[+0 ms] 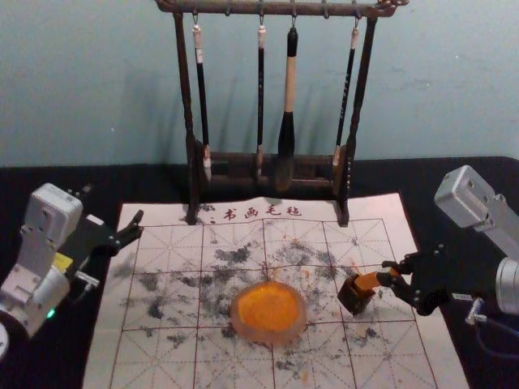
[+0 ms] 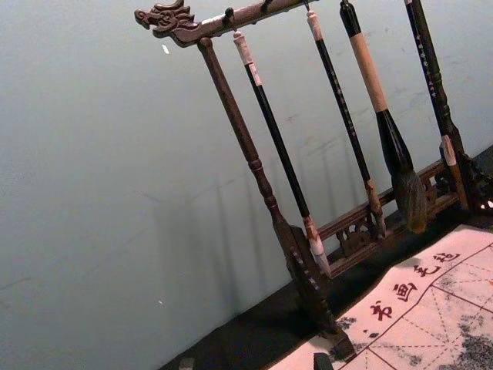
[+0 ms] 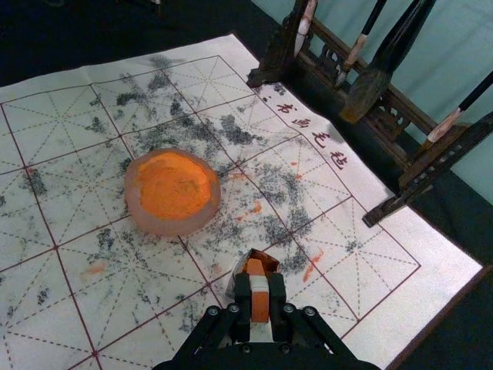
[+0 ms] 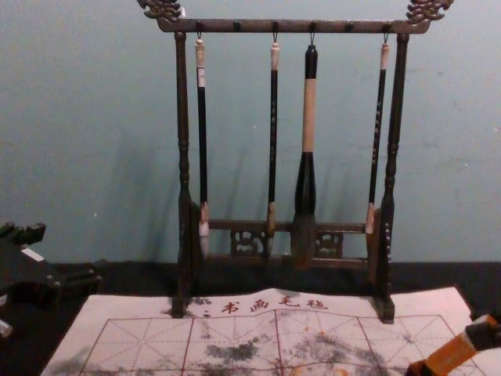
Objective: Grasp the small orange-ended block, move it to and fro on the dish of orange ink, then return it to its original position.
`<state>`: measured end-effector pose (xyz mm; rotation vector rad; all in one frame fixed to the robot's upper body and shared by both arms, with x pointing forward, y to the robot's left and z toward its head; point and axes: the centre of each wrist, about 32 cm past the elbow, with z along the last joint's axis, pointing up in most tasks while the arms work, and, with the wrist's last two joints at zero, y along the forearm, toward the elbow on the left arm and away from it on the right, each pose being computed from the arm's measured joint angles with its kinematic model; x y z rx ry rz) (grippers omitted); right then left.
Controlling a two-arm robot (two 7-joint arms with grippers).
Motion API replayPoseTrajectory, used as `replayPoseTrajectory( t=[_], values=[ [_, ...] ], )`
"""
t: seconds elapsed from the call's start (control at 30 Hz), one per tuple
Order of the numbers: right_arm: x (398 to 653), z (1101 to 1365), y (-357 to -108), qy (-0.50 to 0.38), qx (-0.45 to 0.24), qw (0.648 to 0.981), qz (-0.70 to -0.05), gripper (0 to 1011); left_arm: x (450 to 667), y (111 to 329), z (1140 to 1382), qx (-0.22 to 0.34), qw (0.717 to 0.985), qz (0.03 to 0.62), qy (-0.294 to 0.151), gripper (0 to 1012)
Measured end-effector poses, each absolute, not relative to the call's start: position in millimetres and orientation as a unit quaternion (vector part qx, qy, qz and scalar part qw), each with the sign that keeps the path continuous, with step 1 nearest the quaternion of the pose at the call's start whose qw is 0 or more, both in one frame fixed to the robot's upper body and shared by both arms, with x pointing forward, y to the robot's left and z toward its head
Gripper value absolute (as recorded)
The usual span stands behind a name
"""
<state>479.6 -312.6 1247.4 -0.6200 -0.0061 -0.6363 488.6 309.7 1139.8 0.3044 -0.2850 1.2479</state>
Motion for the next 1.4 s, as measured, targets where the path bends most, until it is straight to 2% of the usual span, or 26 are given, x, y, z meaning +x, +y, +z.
replayPoseTrajectory(
  t=[1.4],
  values=[
    [496, 1229, -310, 0.018, -0.313, 0.899, -0.304, 119, 489, 310, 1140, 0.141, 0.791, 0.580, -0.132, 1001]
  ],
)
